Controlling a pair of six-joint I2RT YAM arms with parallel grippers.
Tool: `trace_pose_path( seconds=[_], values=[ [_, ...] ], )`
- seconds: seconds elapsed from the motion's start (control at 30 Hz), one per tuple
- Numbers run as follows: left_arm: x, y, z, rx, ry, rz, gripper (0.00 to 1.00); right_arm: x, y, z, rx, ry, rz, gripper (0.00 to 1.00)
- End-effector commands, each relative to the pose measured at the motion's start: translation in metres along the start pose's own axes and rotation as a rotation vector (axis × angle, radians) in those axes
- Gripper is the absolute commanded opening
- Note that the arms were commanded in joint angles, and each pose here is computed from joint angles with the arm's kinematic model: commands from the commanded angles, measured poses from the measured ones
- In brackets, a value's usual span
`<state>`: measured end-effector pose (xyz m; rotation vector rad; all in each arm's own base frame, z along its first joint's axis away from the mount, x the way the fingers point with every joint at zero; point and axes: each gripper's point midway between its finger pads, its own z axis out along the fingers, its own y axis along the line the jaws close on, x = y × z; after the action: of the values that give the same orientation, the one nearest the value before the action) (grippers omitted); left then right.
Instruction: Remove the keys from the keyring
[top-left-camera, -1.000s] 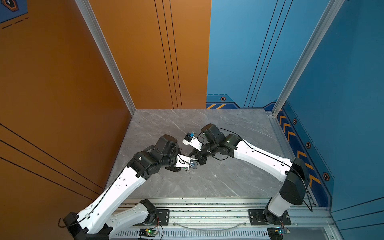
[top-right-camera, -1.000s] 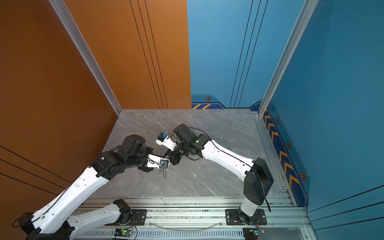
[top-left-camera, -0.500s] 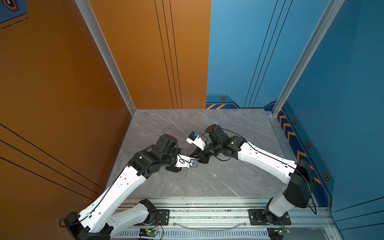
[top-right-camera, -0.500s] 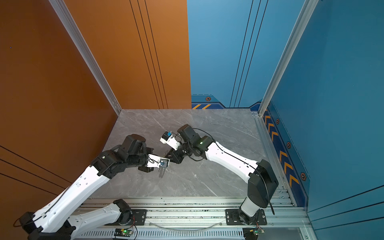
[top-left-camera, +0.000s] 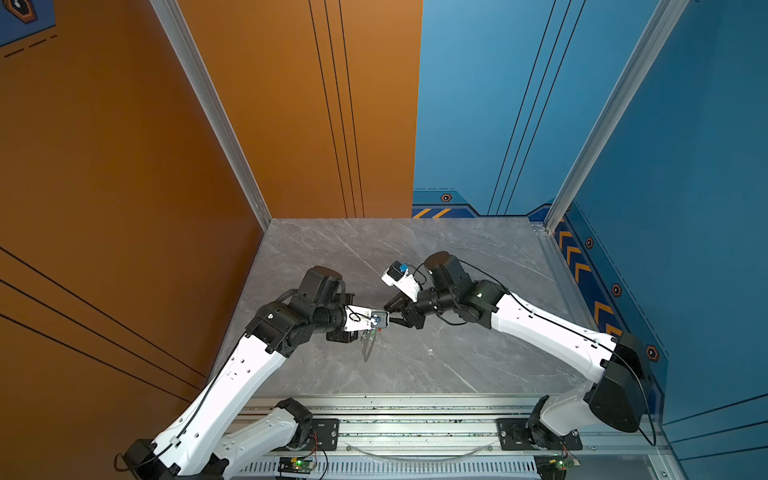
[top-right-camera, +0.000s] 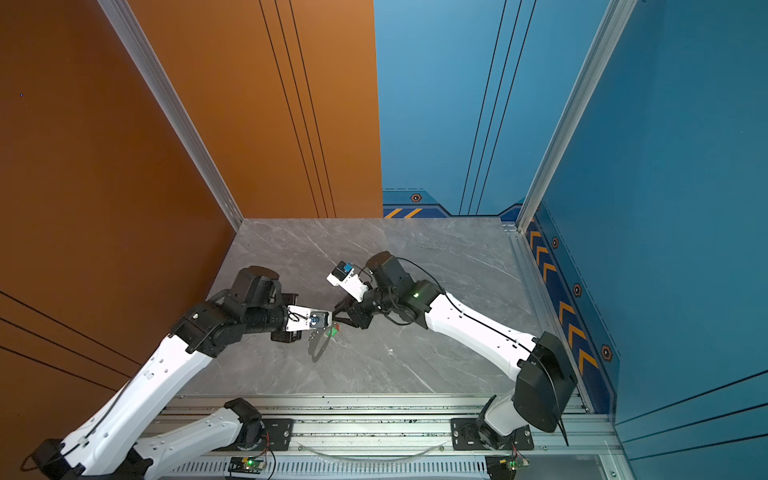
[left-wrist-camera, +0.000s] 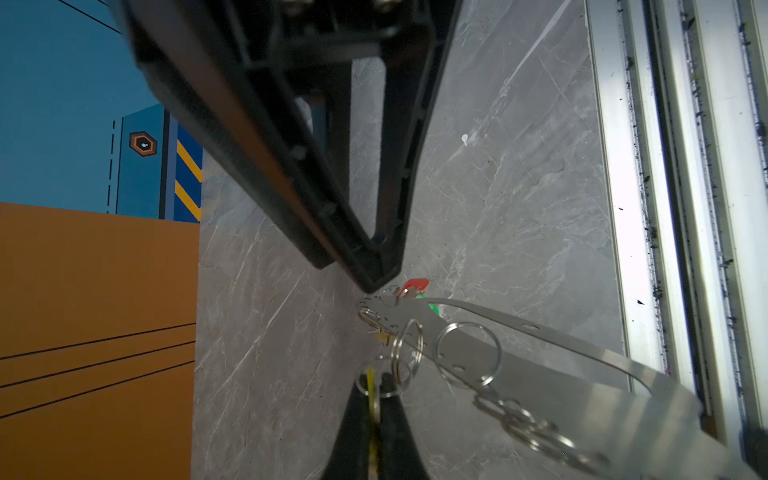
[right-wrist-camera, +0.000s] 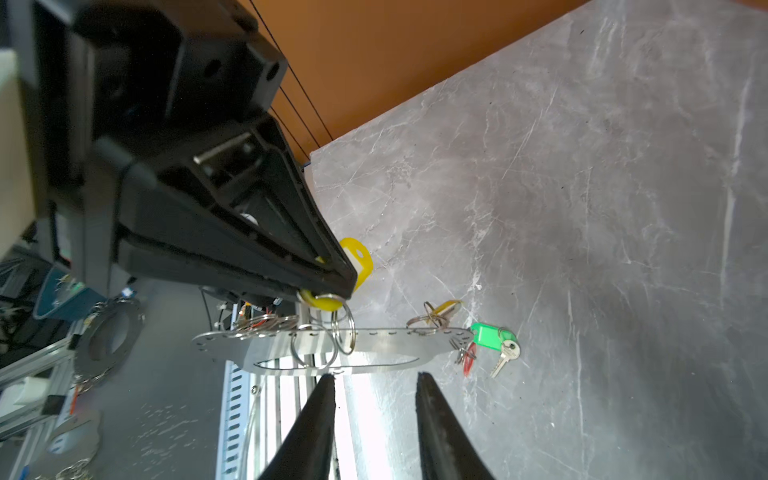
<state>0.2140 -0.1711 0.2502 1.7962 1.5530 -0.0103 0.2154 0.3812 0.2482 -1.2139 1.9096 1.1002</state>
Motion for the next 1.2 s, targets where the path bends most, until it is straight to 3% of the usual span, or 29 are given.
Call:
trace_pose_path(
  seconds=[0.0,0.17,0.33,0.5,0.77,1.17],
  values=[
    [-0.006,0.0,-0.007,0.006,-0.048,-0.056,0.0,-0.017,0.001,-0.004,0.084,-0.163,-0.125,0.35],
    [-0.011,0.003,-0.01,-0.005,-0.08,-0.097,0.0,-0.026,0.001,-0.005,0.137,-0.305,-0.181,0.35],
    [-0.017,0.011,-0.014,-0.03,-0.126,-0.147,0.0,-0.024,0.007,0.006,0.088,-0.337,-0.186,0.28],
    [-0.02,0.018,-0.017,-0.045,-0.15,-0.17,0.0,-0.017,0.011,0.011,0.06,-0.326,-0.193,0.23],
    [-0.023,0.025,-0.019,-0.057,-0.181,-0.201,0.0,-0.007,0.013,0.017,0.062,-0.301,-0.206,0.24],
    [-0.025,0.03,-0.024,-0.074,-0.219,-0.233,0.0,-0.017,0.008,0.018,0.09,-0.304,-0.228,0.16]
  ],
)
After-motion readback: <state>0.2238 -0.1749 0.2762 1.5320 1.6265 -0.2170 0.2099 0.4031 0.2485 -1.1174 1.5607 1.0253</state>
